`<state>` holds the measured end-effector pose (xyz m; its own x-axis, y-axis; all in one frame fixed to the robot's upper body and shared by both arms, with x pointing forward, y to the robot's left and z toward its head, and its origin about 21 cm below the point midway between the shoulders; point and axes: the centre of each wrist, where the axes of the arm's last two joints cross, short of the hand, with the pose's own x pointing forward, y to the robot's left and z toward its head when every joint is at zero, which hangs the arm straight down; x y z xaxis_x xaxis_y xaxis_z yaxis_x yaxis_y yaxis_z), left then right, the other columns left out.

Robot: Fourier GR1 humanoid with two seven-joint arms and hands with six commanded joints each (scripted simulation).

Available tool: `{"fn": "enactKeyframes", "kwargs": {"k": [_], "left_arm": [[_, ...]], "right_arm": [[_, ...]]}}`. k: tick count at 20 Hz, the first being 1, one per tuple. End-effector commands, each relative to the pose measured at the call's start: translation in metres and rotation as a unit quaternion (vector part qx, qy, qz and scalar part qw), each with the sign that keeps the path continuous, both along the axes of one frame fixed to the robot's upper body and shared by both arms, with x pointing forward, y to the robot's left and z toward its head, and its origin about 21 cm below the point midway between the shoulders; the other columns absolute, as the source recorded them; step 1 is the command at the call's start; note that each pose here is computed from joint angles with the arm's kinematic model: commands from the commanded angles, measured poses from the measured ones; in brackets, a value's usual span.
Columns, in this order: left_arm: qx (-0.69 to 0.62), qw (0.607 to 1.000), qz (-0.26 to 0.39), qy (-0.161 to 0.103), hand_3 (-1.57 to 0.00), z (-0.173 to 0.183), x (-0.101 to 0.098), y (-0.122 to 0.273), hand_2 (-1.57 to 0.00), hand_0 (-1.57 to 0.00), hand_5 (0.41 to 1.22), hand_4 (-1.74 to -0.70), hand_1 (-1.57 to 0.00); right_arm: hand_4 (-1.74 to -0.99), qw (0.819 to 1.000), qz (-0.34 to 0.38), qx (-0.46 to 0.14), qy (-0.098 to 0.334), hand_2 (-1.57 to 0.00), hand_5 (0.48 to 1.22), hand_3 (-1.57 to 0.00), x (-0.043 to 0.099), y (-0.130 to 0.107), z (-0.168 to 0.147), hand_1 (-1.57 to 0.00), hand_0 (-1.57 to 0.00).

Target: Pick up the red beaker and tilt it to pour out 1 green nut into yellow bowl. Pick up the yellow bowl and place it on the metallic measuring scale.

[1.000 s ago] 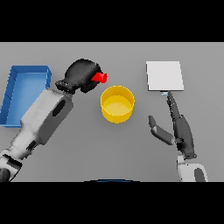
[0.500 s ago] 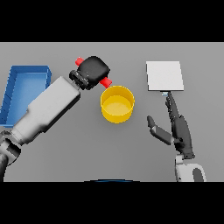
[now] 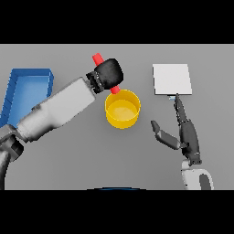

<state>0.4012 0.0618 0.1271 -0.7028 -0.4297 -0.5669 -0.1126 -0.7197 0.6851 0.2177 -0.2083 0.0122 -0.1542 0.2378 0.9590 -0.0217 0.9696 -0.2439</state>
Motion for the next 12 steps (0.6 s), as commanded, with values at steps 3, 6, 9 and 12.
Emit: {"fn": "enactKeyframes", "kwargs": {"k": [3, 6, 9, 12], "left_arm": [[0.045, 0.999, -0.022, -0.019, -1.56, -0.001, -0.001, -0.006, -1.57, -1.57, 1.221, -1.74, -1.57], [0.091, 0.994, -0.051, -0.041, -1.56, -0.002, -0.001, -0.009, -1.57, -1.57, 1.221, -1.74, -1.57], [0.123, 0.988, -0.072, -0.062, -1.57, -0.005, -0.002, -0.015, -1.57, -1.57, 1.221, -1.73, -1.57], [0.154, 0.979, -0.094, -0.098, -1.57, 0.003, -0.004, -0.026, -1.57, -1.57, 1.221, -1.73, -1.57]], "right_arm": [[-1.147, 1.0, 0.001, 0.008, -0.007, 0.0, 0.566, 0.0, -0.003, -0.003, 0.0, 0.0, 0.0], [-1.129, 1.0, -0.005, 0.004, 0.002, 0.0, 0.566, 0.0, -0.001, -0.004, 0.0, 0.0, 0.0], [-1.136, 1.0, 0.002, 0.007, -0.01, 0.0, 0.579, 0.0, -0.003, -0.003, 0.004, 0.0, 0.0], [-1.13, 1.0, -0.004, 0.007, -0.005, 0.0, 0.577, 0.0, -0.003, -0.003, 0.0, 0.0, 0.0]]}}
